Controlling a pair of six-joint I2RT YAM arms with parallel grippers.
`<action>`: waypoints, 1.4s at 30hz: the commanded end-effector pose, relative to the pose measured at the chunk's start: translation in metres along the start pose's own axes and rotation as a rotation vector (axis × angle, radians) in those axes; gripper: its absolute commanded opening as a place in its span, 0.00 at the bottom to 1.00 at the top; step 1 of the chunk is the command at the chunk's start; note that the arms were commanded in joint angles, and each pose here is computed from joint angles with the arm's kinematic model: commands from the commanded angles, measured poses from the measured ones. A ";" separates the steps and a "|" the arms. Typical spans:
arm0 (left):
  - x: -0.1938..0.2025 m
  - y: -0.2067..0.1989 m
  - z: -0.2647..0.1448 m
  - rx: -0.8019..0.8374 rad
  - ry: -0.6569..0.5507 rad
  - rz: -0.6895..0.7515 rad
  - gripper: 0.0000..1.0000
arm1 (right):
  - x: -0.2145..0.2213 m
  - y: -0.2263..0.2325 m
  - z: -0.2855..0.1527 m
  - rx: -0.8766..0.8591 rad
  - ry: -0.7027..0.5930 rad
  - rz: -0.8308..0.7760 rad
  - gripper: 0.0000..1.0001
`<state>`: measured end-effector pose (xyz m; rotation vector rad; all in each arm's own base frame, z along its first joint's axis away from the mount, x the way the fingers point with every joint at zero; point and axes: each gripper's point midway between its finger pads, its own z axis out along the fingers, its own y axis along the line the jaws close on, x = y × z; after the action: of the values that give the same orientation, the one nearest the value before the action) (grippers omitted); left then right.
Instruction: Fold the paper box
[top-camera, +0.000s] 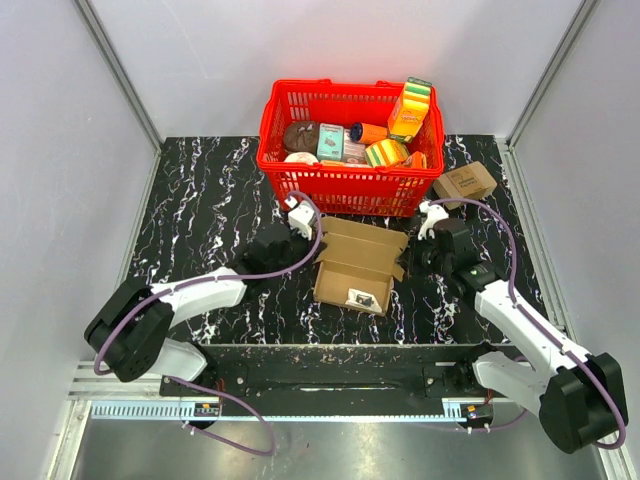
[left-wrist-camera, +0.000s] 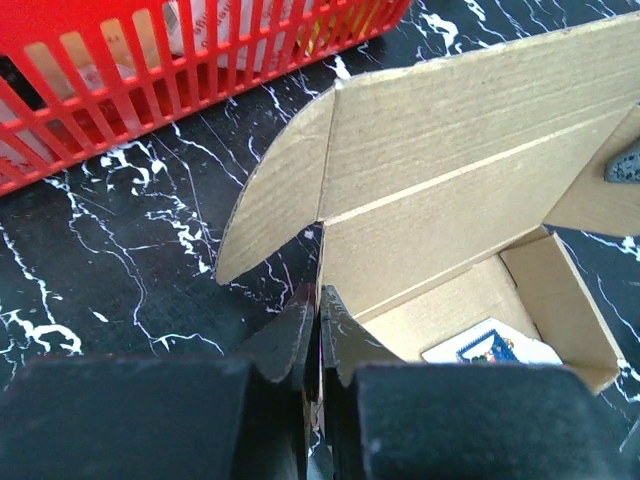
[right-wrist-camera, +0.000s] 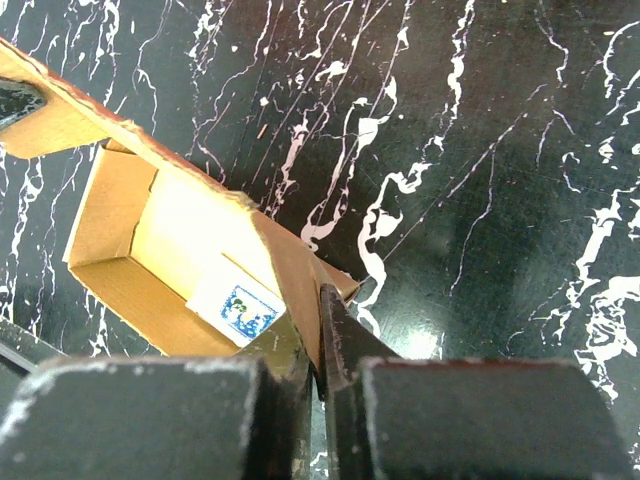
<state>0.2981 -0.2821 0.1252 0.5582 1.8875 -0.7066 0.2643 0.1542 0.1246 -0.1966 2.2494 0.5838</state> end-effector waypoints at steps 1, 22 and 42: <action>-0.039 0.006 -0.002 -0.182 -0.082 -0.011 0.07 | -0.042 0.006 -0.010 0.016 -0.136 0.036 0.05; -0.040 -0.017 -0.005 -0.463 -0.203 -0.035 0.11 | -0.089 0.043 -0.006 0.047 -0.375 -0.134 0.01; -0.025 -0.031 0.001 -0.514 -0.222 0.018 0.14 | -0.067 0.043 0.012 0.060 -0.415 -0.118 0.01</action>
<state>0.2909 -0.2812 0.1394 0.2170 1.7939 -0.1417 0.3011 0.1687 0.1526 -0.2038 1.9649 0.3052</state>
